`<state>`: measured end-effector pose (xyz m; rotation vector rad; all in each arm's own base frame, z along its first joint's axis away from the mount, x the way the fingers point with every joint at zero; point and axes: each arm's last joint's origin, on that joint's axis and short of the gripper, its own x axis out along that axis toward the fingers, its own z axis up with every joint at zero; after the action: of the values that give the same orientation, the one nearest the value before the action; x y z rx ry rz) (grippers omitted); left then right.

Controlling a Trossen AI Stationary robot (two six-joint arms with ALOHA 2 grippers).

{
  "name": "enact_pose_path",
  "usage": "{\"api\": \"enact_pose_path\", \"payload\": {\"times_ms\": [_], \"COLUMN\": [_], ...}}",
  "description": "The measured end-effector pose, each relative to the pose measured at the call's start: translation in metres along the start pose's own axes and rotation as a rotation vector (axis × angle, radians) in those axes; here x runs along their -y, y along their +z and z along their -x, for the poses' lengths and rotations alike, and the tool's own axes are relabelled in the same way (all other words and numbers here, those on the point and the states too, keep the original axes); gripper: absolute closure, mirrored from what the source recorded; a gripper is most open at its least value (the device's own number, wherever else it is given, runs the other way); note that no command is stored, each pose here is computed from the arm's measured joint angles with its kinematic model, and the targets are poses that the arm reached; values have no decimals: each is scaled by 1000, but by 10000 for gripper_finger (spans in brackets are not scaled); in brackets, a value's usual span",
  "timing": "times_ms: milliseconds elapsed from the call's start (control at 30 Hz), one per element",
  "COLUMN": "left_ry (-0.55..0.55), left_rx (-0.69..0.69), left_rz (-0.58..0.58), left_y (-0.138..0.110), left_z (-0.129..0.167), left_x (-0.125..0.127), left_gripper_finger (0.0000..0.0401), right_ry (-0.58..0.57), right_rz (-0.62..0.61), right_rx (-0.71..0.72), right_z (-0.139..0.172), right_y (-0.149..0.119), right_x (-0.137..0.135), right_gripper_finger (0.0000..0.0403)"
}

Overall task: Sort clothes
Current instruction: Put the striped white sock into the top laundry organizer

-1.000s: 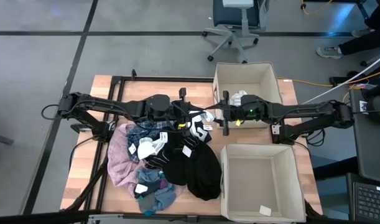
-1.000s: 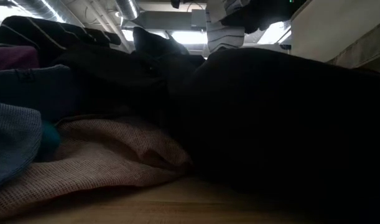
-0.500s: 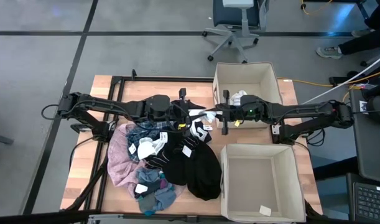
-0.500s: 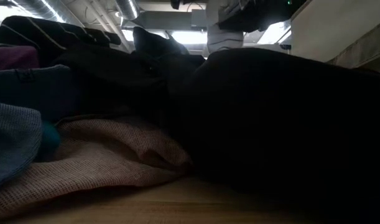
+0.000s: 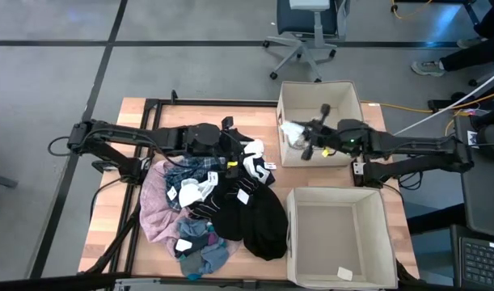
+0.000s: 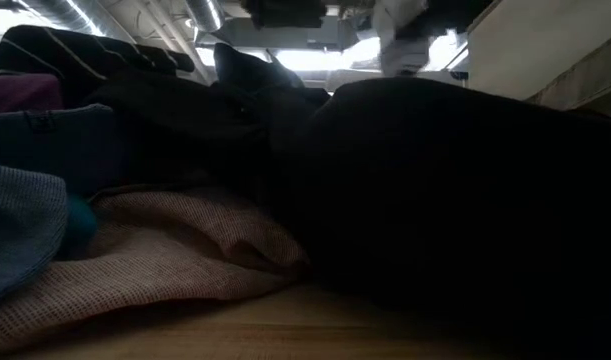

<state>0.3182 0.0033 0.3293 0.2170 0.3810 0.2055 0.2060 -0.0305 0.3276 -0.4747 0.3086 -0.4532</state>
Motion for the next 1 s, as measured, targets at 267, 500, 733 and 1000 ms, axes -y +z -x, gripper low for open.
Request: {"api": "enact_pose_path", "payload": {"times_ms": [267, 500, 733, 1000], "left_ry": [-22, -21, -19, -12], "left_rx": [-192, -314, -349, -412], "left_rz": [43, 93, 108, 146], "left_y": [-16, -27, -31, -36], "left_z": [13, 16, 17, 20], "left_x": [0, 1, 1, 1], "left_gripper_finger": [210, 210, 210, 210], "right_ry": [-244, -339, -379, -364], "right_rz": [-20, -155, -259, -271], "right_rx": [-292, -477, -549, -567], "right_z": [14, 10, 5, 6], "right_y": [-28, -54, -67, -69], "right_x": [26, 42, 50, 49], "right_gripper_finger": [388, 363, 290, 161]}}
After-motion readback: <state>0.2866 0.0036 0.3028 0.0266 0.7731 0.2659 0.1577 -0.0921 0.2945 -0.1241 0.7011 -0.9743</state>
